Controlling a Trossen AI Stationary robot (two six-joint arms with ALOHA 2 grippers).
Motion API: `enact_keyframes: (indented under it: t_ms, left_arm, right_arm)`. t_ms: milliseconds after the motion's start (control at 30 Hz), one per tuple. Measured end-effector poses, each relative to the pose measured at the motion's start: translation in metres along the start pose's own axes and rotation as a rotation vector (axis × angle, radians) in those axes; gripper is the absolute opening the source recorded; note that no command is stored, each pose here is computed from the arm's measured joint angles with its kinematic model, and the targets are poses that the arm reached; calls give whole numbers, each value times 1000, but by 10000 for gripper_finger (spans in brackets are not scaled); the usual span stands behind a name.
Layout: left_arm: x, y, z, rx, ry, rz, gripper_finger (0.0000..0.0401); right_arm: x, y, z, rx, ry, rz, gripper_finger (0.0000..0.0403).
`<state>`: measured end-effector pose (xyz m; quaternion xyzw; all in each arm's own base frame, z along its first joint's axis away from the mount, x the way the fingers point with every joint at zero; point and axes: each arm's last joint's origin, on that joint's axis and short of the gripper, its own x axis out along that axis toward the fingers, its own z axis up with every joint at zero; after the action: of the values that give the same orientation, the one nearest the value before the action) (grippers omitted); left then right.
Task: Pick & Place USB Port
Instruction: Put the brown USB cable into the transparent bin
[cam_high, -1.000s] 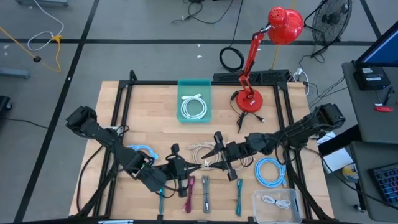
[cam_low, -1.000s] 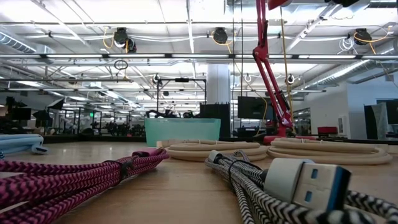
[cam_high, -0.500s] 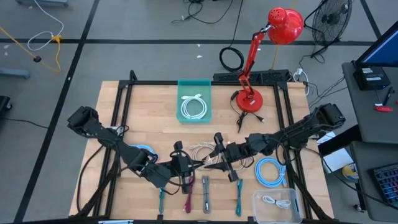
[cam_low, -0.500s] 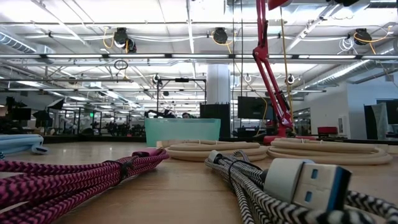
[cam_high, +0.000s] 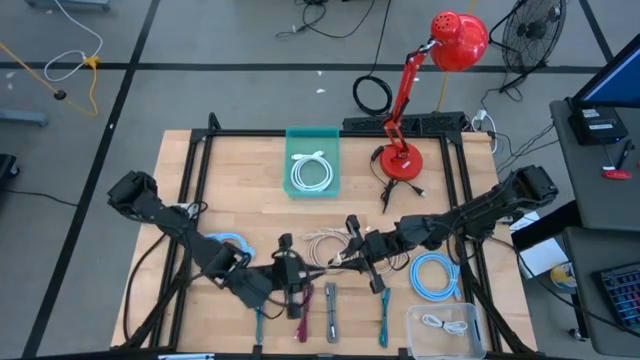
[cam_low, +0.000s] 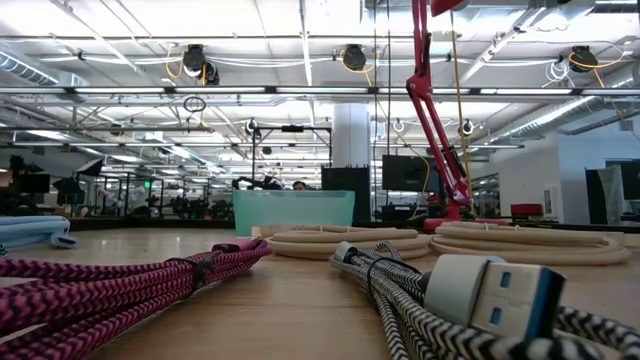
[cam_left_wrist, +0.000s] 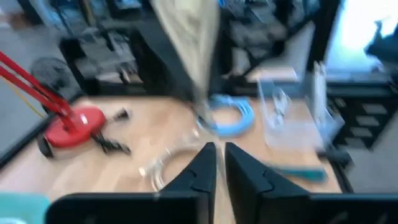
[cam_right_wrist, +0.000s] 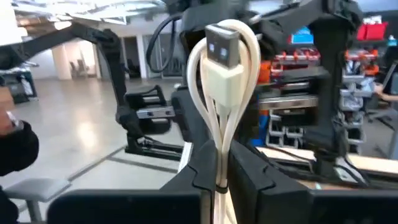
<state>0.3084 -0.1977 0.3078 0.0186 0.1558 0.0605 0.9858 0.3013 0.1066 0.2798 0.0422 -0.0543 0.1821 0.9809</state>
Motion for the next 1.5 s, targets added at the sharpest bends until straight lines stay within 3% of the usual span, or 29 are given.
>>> enact_keyframes:
  t_ms: [133,300,500,633,733,867,1200,1500]
  left_arm:
    - [-20,-1,-9,-25,95,31,82]
    - [-35,-3,-22,-5,168,114,110]
    - [-37,-5,-30,2,189,146,111]
    - [-36,-2,-31,-9,196,171,112]
    - [-32,2,-37,-20,196,202,113]
    - [-28,7,-47,-56,209,234,113]
    - [-25,11,-66,-121,253,242,113]
    - [-30,5,-67,-124,250,221,113]
  right_arm:
    - [-16,4,11,-4,116,-3,11]
    - [-51,21,18,40,373,-15,9]
    - [-102,51,18,269,688,4,10]
    - [-123,73,24,433,825,-12,7]
    - [-125,96,27,487,893,31,7]
    - [-119,131,24,465,1000,95,6]
    - [-98,178,-36,463,1390,-93,8]
    - [-100,194,-50,582,1460,-153,10]
